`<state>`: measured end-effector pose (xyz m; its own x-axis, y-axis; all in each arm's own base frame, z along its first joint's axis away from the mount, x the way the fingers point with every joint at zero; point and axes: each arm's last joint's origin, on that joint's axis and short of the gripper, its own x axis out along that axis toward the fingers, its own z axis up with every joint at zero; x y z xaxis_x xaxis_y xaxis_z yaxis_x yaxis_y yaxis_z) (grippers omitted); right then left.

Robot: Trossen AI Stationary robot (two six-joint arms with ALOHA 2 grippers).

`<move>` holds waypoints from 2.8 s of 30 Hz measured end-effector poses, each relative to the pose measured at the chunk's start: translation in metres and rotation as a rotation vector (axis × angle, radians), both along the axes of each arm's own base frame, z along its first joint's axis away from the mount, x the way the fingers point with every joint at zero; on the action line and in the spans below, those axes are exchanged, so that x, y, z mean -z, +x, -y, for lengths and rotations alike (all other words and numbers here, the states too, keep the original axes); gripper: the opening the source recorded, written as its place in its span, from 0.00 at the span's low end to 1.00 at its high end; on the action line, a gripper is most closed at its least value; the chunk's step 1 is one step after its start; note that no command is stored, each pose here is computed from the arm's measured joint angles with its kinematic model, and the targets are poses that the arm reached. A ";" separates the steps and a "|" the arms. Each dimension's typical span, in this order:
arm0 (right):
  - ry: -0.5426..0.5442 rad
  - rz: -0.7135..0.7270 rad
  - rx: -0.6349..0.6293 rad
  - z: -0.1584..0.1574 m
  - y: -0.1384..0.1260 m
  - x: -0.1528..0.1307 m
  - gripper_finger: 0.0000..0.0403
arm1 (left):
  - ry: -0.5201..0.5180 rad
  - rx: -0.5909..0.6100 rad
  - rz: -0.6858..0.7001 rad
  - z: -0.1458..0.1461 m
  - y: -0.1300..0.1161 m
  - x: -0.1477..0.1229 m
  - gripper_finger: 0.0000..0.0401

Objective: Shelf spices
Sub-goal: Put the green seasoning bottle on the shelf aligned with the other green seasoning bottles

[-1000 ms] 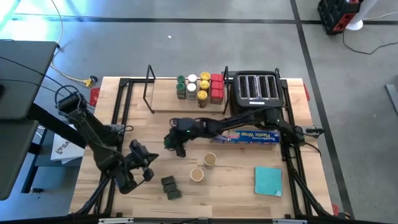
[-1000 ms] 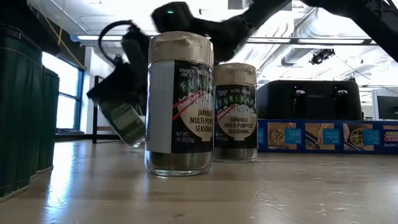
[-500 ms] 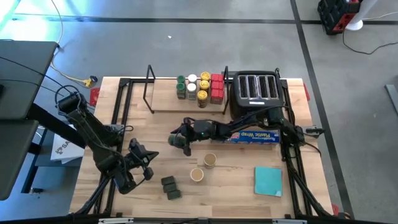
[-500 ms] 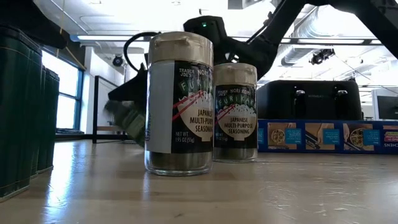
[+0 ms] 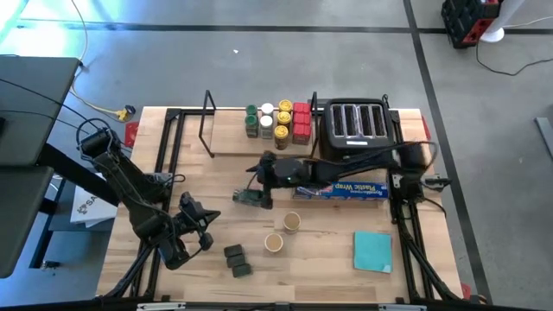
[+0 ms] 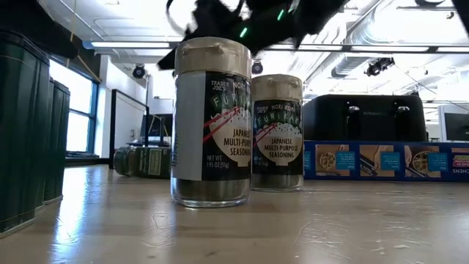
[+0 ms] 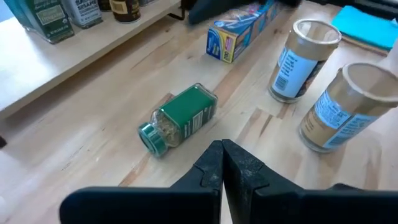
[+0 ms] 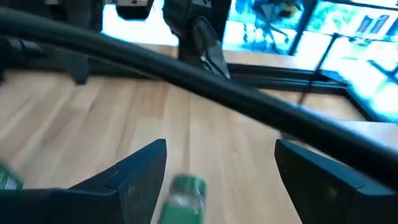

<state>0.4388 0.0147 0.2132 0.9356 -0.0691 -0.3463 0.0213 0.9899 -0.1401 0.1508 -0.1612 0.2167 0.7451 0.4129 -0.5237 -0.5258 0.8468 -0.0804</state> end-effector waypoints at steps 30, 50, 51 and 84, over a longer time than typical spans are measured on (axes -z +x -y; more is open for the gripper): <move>-0.138 -0.390 0.401 -0.078 -0.150 -0.088 0.73 | 0.119 0.346 -0.342 -0.107 0.002 0.105 0.70; -0.056 -0.358 0.475 -0.078 -0.150 -0.088 0.73 | 0.169 0.501 -0.090 -0.139 0.013 0.118 0.72; -0.054 -0.360 0.471 -0.078 -0.151 -0.088 0.73 | 0.169 0.502 -0.093 -0.139 0.014 0.119 0.72; -0.093 -0.330 0.459 -0.094 -0.157 -0.088 0.73 | 0.091 0.541 -0.309 -0.127 0.079 0.078 0.49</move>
<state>0.2822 0.1082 0.3015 0.6460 -0.4872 -0.5875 0.3866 0.8726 -0.2986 0.2299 -0.0344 0.1388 0.6810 0.0726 -0.7286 -0.0083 0.9958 0.0915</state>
